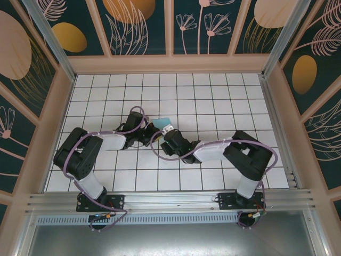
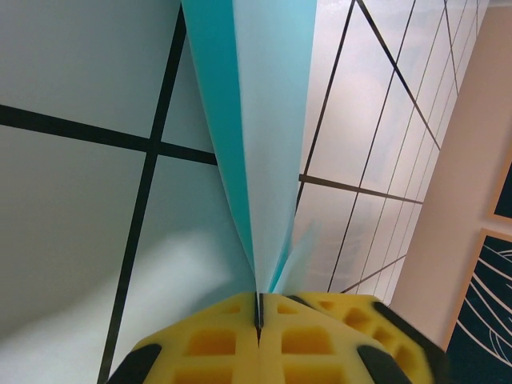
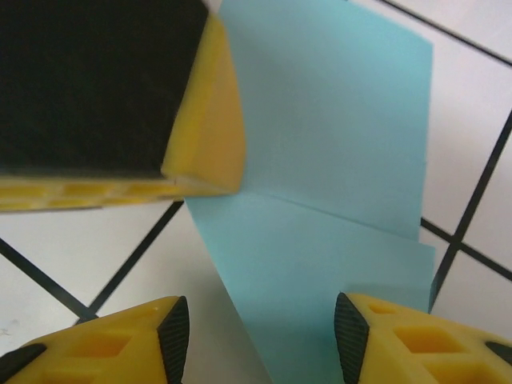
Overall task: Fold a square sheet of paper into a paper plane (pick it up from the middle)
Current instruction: Fold the wing for the fifth time at the center of the table.
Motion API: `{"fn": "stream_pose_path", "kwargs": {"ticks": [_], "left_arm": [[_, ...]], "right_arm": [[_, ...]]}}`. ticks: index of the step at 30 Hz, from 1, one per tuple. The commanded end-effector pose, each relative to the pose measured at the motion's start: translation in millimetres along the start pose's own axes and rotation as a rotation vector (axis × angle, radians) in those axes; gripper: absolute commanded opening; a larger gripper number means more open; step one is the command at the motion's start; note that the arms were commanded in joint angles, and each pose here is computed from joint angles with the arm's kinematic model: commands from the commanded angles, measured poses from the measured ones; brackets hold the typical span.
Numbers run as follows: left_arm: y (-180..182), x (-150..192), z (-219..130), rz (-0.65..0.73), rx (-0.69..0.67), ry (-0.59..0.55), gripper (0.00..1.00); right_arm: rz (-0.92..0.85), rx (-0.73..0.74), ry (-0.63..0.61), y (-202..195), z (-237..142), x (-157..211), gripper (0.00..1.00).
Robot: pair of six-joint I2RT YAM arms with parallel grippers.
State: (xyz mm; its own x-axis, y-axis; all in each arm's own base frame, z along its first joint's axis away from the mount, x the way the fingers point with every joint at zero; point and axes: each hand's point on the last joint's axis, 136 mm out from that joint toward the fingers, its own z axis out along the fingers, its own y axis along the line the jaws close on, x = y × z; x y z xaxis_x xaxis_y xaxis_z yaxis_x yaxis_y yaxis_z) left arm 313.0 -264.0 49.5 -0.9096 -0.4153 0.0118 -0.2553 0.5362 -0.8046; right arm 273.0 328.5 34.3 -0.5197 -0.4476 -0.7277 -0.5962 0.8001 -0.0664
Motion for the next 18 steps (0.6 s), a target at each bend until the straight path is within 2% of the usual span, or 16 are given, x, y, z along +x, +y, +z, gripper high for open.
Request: {"fn": "stream_pose_path", "kwargs": {"ticks": [1, 6, 11, 15, 18], "left_arm": [[-14.5, -0.9, -4.2, 0.023, 0.019, -0.007, 0.00], [-14.6, -0.7, -4.2, 0.024, 0.018, -0.006, 0.00], [-15.1, -0.8, -4.9, 0.024, 0.017, -0.008, 0.00], [-15.2, -1.7, -6.3, 0.032, 0.008, -0.014, 0.00], [-15.2, -6.1, -9.8, 0.055, -0.024, -0.034, 0.07]], "right_arm": [[-0.027, 0.072, -0.046, -7.4, 6.2, -12.7, 0.51], [-0.042, 0.125, -0.060, -16.8, 10.2, -9.9, 0.48], [-0.069, 0.140, -0.058, -18.2, 13.2, -6.5, 0.41], [-0.078, 0.148, -0.069, -20.4, 10.1, -7.2, 0.31], [-0.074, 0.141, -0.078, -20.9, 6.2, -7.6, 0.22]]}}
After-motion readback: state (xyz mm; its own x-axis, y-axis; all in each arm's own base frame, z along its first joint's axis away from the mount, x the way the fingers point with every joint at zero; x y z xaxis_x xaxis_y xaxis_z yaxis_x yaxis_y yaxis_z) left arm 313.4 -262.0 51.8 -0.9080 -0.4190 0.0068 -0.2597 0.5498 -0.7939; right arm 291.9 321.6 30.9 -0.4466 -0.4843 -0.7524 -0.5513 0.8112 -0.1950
